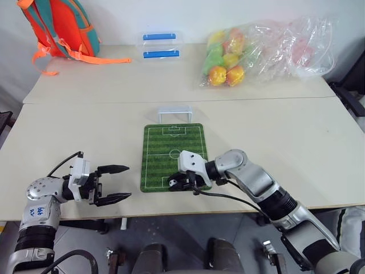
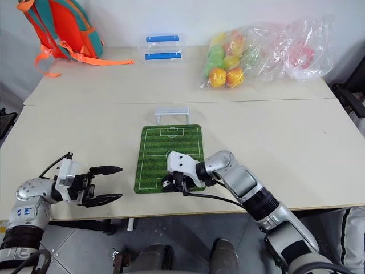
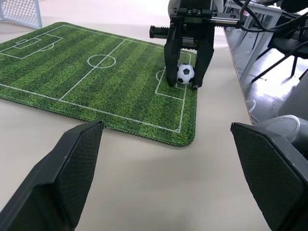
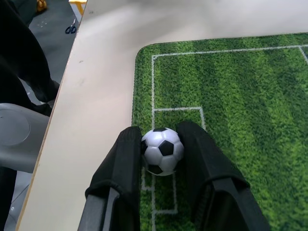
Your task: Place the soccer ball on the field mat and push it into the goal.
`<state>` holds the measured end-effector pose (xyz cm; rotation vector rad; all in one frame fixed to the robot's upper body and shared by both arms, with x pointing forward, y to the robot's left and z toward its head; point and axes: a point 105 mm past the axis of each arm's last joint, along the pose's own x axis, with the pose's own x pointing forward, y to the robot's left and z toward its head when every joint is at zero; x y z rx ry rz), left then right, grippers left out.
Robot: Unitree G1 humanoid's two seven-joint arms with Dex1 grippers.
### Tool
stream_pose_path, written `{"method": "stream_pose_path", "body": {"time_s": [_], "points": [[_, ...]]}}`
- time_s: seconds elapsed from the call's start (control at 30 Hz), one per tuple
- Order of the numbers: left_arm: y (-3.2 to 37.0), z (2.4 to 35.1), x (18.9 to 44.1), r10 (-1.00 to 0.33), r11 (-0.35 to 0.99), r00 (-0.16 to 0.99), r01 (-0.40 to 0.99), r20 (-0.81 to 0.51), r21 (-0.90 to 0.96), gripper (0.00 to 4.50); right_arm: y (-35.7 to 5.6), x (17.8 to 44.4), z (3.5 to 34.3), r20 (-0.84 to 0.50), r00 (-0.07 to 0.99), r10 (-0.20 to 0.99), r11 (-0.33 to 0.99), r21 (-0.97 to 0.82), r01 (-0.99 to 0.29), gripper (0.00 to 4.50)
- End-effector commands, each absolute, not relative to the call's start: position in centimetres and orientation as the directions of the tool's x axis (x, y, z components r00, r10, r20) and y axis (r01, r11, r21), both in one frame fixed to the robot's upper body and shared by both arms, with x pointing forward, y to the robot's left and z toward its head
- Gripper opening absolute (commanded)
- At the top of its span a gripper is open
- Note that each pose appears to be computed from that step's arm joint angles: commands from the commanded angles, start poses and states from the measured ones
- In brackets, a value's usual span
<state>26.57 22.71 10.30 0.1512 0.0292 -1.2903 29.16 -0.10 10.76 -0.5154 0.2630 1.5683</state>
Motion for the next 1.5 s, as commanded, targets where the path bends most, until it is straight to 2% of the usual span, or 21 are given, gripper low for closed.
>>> {"method": "stream_pose_path", "body": {"time_s": [0.03, 0.37, 0.53, 0.8, 0.97, 1.1, 1.2, 1.37, 1.5], "points": [[22.4, 11.1, 26.6, -0.959, 0.261, 0.272, 0.957, -0.074, 0.127, 4.50, 0.2, 29.4, 11.9, -0.447, 0.009, 0.895, -0.083, -0.186, -0.979, 0.85], [22.0, 11.2, 27.0, -0.959, 0.267, 0.276, 0.955, -0.058, 0.131, 4.50, -0.1, 29.8, 11.5, -0.449, 0.004, 0.894, -0.088, -0.184, -0.979, 0.85], [22.0, 11.2, 27.2, -0.958, 0.271, 0.281, 0.953, -0.055, 0.134, 4.50, -0.1, 30.1, 12.0, -0.427, 0.012, 0.904, -0.078, -0.193, -0.978, 2.48], [21.9, 11.4, 27.5, -0.958, 0.274, 0.283, 0.952, -0.049, 0.137, 4.50, 0.2, 29.8, 12.9, -0.410, -0.004, 0.912, -0.097, -0.206, -0.974, 2.48], [21.8, 11.5, 27.8, -0.959, 0.272, 0.280, 0.952, -0.043, 0.140, 4.50, 0.8, 28.3, 16.4, -0.358, -0.037, 0.933, -0.139, -0.264, -0.954, 2.48], [21.6, 11.4, 27.9, -0.961, 0.265, 0.273, 0.954, -0.043, 0.140, 4.50, 0.8, 27.0, 17.5, -0.343, -0.044, 0.938, -0.146, -0.277, -0.950, 2.48], [21.5, 11.5, 28.0, -0.963, 0.259, 0.267, 0.956, -0.040, 0.139, 4.50, 0.4, 26.8, 17.7, -0.338, -0.001, 0.941, -0.108, -0.297, -0.949, 1.85], [21.4, 11.4, 28.1, -0.965, 0.251, 0.258, 0.958, -0.039, 0.136, 4.50, -1.6, 23.7, 15.5, -0.407, -0.026, 0.913, -0.139, -0.252, -0.958, 0.15], [21.3, 11.4, 28.1, -0.967, 0.243, 0.250, 0.961, -0.040, 0.132, 4.50, -2.6, 23.0, 13.7, -0.433, -0.014, 0.901, -0.111, -0.199, -0.974, 0.04]]}}
